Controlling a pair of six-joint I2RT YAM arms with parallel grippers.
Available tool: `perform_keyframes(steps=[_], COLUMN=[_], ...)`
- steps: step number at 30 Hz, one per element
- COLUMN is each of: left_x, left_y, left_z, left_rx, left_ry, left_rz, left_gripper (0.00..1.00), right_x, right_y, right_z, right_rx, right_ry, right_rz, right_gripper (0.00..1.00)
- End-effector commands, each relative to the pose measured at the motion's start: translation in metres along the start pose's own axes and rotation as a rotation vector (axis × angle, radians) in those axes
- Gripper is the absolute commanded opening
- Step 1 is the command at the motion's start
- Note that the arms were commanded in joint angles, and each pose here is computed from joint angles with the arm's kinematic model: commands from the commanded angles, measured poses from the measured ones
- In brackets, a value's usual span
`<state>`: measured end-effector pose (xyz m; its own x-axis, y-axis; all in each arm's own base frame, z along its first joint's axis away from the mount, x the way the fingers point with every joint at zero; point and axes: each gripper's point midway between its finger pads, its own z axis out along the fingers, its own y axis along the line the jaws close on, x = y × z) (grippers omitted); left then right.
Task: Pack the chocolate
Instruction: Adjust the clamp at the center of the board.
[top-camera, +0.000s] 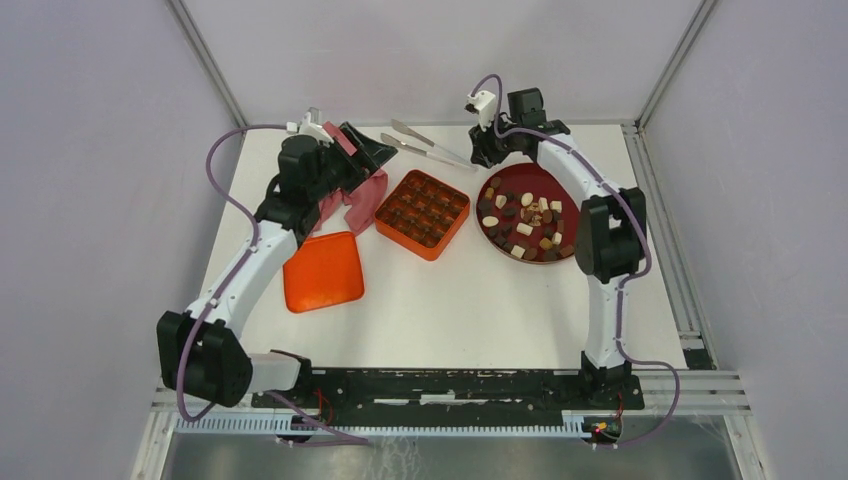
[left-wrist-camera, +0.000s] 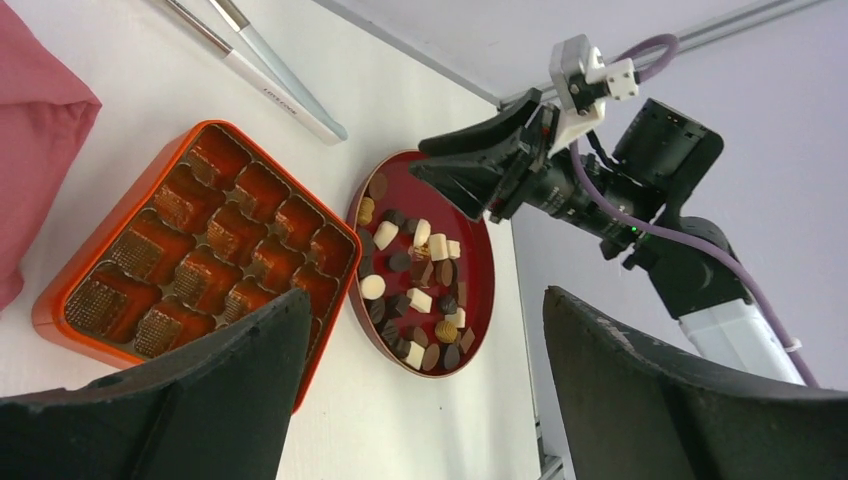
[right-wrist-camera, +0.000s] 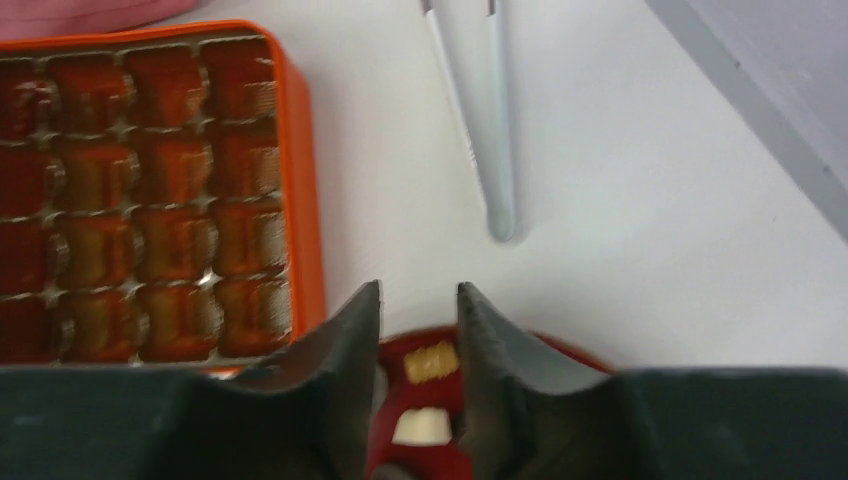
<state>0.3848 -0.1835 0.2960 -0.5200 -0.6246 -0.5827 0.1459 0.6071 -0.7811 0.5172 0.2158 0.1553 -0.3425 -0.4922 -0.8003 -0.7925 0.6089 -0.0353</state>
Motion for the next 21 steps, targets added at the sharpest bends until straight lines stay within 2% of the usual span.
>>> perform_keyframes(steps=[1,5,11,21], left_x=[-0.013,-0.012,-0.006,-0.004], left_y=[-0.006,0.003,0.020,0.028], left_z=[0.017,0.033,0.058,0.090], left_rx=[-0.017,-0.045,-0.072,-0.094], left_ry=[0.004,0.016,0.036,0.093], left_rz=[0.023,0.015,-0.019,-0.013], left_gripper=[0.90,0.89,0.89,0.86], right_x=[-0.036,-0.040,-0.025,-0.007], right_y=[-0.032,-0.052,-0.061,-0.076], right_z=[0.026,0.054,0.095,0.117], right_rx=[0.078,0.125,0.139,0.192], right_ry=[-0.136,-0.191,-0.225,-0.225], right_rz=[0.056,0.103,0.157,0.157], right_gripper=[0.32,0.31,0.39,0.39])
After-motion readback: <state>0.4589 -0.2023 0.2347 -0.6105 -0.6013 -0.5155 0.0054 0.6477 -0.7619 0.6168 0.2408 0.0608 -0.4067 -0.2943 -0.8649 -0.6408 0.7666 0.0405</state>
